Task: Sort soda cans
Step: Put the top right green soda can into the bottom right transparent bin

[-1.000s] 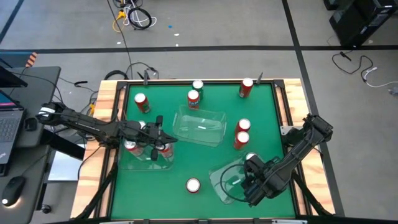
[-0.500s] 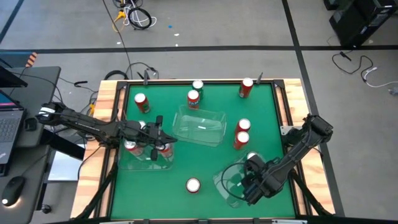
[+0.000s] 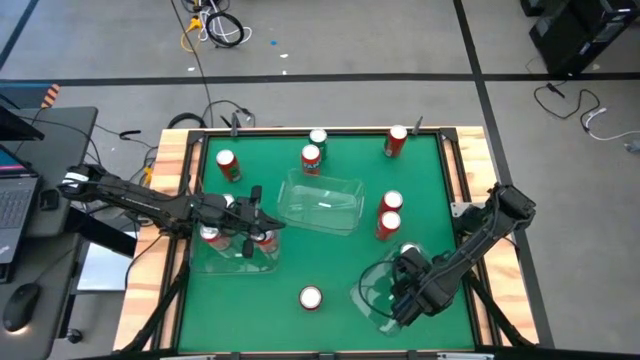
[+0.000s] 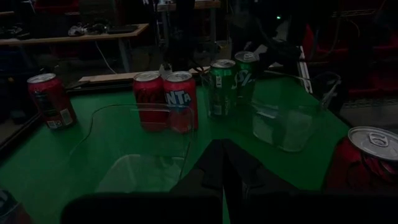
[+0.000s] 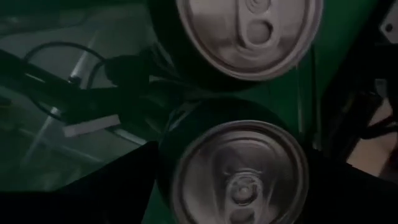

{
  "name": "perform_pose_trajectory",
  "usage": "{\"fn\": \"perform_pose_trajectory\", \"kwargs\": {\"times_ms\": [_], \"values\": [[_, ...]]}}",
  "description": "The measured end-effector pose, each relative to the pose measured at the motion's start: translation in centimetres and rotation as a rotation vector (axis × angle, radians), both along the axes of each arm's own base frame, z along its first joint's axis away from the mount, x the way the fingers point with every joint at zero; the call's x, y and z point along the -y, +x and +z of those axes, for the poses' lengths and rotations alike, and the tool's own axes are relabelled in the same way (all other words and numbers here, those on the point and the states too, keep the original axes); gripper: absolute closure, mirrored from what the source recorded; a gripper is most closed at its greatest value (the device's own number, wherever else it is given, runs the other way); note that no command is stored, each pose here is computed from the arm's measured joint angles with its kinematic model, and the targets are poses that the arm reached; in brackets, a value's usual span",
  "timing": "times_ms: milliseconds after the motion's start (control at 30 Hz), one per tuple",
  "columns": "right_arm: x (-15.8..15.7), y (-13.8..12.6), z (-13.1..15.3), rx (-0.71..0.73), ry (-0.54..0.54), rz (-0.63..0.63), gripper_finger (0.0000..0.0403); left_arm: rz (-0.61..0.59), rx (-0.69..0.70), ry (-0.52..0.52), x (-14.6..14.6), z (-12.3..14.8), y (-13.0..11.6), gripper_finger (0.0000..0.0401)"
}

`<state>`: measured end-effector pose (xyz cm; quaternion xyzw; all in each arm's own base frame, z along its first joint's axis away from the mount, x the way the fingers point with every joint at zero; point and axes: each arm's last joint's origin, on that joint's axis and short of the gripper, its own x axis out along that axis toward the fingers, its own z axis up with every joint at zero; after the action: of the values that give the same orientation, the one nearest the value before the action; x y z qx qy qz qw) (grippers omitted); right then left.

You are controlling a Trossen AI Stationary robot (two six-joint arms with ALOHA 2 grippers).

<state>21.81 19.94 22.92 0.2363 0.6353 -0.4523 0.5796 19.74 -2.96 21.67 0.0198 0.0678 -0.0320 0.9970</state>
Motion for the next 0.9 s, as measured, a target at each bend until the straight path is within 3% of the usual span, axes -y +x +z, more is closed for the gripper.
{"fn": "perform_pose_trajectory", "kwargs": {"times_ms": [333,633,900], "values": [[0.3,0.2,0.0,-0.071,0.074,0.019,0.0054,0.000,0.000,0.000,0.0,0.0,0.0,0.0400],[1.1,0.6,0.9,-0.126,0.075,0.031,0.0053,0.000,0.000,0.000,0.0,0.0,0.0,0.0400],[1.2,1.7,2.9,-0.048,0.108,0.086,0.0054,0.000,-0.005,0.000,0.0,0.0,0.0,0.0400]]}}
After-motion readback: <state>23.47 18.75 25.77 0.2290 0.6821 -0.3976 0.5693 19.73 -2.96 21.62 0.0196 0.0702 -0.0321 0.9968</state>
